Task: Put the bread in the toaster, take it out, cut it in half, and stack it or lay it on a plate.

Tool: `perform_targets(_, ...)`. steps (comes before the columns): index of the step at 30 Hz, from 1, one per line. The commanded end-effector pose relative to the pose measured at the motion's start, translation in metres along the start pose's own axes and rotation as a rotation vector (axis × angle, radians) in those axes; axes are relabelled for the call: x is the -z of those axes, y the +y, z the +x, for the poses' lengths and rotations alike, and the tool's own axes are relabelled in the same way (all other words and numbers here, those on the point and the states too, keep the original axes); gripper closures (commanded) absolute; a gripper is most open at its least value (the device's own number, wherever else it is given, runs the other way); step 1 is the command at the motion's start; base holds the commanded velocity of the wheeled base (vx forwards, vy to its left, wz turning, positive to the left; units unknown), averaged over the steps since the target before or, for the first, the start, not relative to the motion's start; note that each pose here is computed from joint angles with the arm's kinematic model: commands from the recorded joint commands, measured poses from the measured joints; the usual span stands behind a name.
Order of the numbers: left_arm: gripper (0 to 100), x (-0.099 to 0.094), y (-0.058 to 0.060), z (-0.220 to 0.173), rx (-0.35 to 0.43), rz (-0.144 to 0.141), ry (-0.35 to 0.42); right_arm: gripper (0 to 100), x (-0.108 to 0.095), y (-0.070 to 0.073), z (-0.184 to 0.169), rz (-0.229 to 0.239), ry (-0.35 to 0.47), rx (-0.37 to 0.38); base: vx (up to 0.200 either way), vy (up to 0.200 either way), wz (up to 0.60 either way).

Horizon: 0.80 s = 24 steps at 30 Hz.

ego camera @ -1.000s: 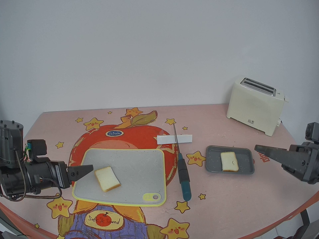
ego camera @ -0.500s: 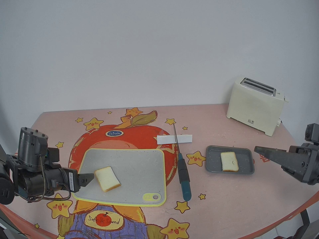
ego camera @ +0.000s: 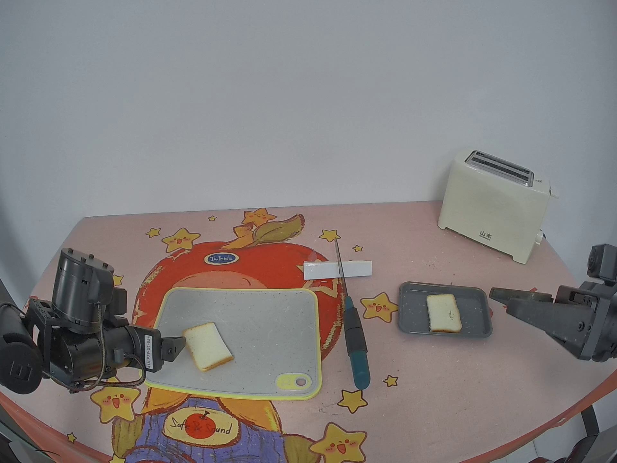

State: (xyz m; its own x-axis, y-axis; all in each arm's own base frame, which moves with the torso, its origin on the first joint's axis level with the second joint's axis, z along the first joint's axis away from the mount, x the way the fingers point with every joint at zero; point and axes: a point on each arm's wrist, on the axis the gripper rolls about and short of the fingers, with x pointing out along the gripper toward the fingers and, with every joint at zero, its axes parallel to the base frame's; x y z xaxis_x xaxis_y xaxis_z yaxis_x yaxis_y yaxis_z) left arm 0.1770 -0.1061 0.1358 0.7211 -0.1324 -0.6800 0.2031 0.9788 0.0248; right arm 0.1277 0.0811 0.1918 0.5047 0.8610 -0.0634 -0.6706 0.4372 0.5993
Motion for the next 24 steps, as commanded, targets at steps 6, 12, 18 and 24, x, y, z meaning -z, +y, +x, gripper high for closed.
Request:
perform_targets(6, 0, -0.003, -0.005, 0.013, 0.000, -0.008, -0.029, 0, 0.001, -0.002, 0.002, 0.005, 0.009, 0.004, 0.000, 0.000, 0.00)
perform_targets(12, 0, 0.001, -0.006, 0.018, 0.000, -0.002, -0.005, 0, 0.002, -0.003, 0.002, -0.001, 0.014, 0.007, 0.000, 0.000, 0.00)
perform_targets(18, 0, 0.002, -0.007, 0.021, -0.005, 0.003, 0.008, 0, 0.004, -0.005, 0.003, -0.004, 0.024, 0.015, 0.000, 0.000, 0.00)
perform_targets(24, 0, 0.002, -0.007, 0.024, -0.005, 0.002, 0.014, 0, 0.005, -0.004, 0.003, -0.008, 0.023, 0.009, 0.000, 0.000, 0.00)
